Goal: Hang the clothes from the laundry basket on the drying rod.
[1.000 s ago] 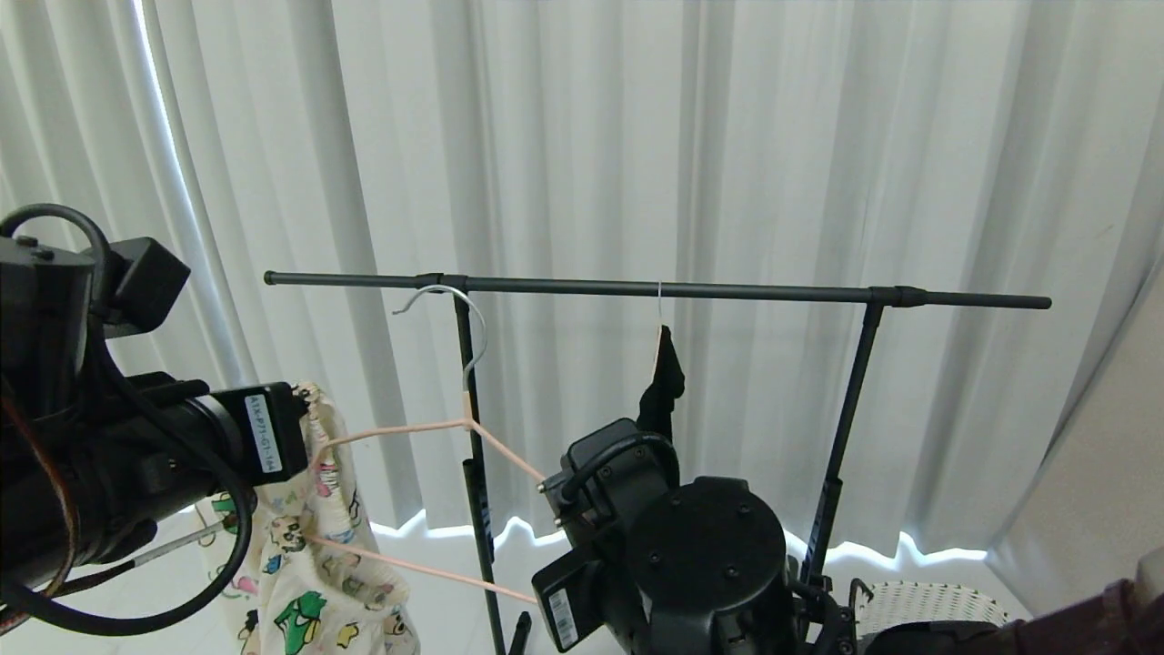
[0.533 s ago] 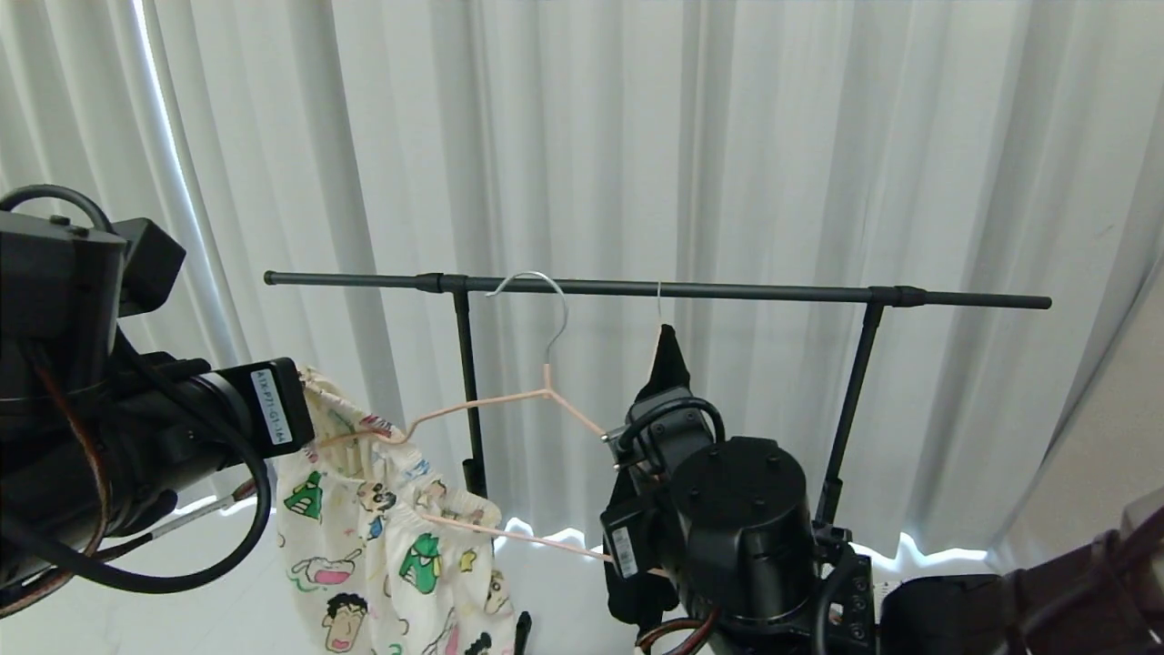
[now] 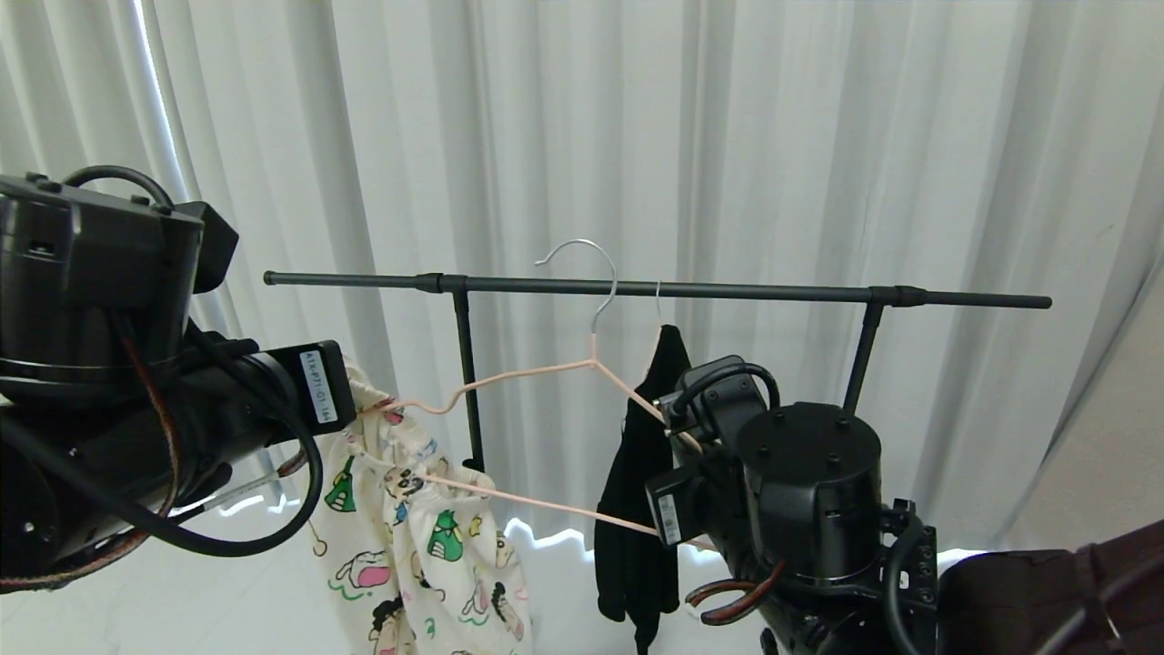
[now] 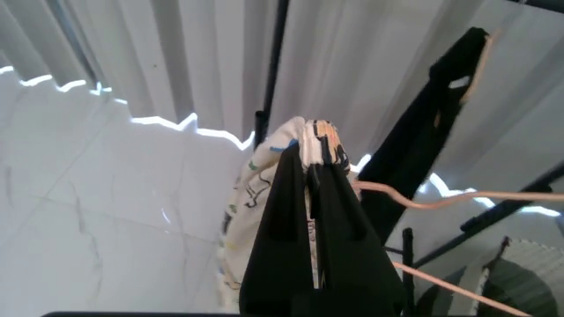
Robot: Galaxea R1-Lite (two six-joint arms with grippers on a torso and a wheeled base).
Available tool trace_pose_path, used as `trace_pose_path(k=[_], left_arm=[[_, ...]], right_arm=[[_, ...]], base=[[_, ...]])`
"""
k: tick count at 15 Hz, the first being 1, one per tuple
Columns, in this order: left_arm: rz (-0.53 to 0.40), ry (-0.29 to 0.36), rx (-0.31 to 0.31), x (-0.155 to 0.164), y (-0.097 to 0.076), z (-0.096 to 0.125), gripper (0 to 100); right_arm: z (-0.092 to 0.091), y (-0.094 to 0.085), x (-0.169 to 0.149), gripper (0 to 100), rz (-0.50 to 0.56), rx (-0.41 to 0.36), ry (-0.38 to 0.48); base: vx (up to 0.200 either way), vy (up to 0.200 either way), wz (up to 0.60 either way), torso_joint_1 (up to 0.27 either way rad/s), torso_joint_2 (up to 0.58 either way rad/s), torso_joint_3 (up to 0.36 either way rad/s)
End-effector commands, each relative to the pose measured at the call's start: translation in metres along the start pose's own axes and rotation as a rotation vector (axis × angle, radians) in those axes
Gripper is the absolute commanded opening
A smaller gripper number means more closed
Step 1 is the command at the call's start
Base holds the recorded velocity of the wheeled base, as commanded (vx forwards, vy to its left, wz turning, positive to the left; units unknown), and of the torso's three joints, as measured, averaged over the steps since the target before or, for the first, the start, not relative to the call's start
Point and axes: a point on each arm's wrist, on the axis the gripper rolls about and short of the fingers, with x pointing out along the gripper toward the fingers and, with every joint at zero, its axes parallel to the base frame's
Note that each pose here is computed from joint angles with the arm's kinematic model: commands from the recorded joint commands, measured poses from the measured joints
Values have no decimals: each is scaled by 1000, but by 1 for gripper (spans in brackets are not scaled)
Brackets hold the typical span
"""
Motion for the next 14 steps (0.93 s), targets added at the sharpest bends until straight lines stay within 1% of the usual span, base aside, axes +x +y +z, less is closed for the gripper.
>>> trace_pose_path(k=[1, 3, 5, 8, 10, 11, 14], left_arm=[[-33, 12, 22, -1, -9, -4, 0], [-65, 11, 30, -5, -14, -5, 0], [-82, 3, -3, -8, -17, -2, 0], [-92, -10, -17, -10, -18, 3, 0], [-113, -24, -45, -13, -22, 8, 0], [-136, -28, -55, -17, -25, 9, 0], [-190, -33, -47, -25, -33, 9, 0]], right_arm=[[0, 8, -7, 0, 34, -3, -4], [-4, 17, -8, 0, 56, -15, 2], [-3, 28, -3, 0, 66, -1, -18], [1, 43, 10, 0, 75, 16, -39], [2, 50, 13, 0, 82, 19, -44], [1, 56, 15, 0, 90, 19, -48], [2, 64, 15, 0, 105, 24, -56]], base=[[0, 0, 0, 0, 0, 0], [0, 0, 0, 0, 0, 0], [0, 0, 0, 0, 0, 0], [0, 0, 0, 0, 0, 0], [0, 0, 0, 0, 0, 0], [0, 0, 0, 0, 0, 0], [0, 0, 0, 0, 0, 0]])
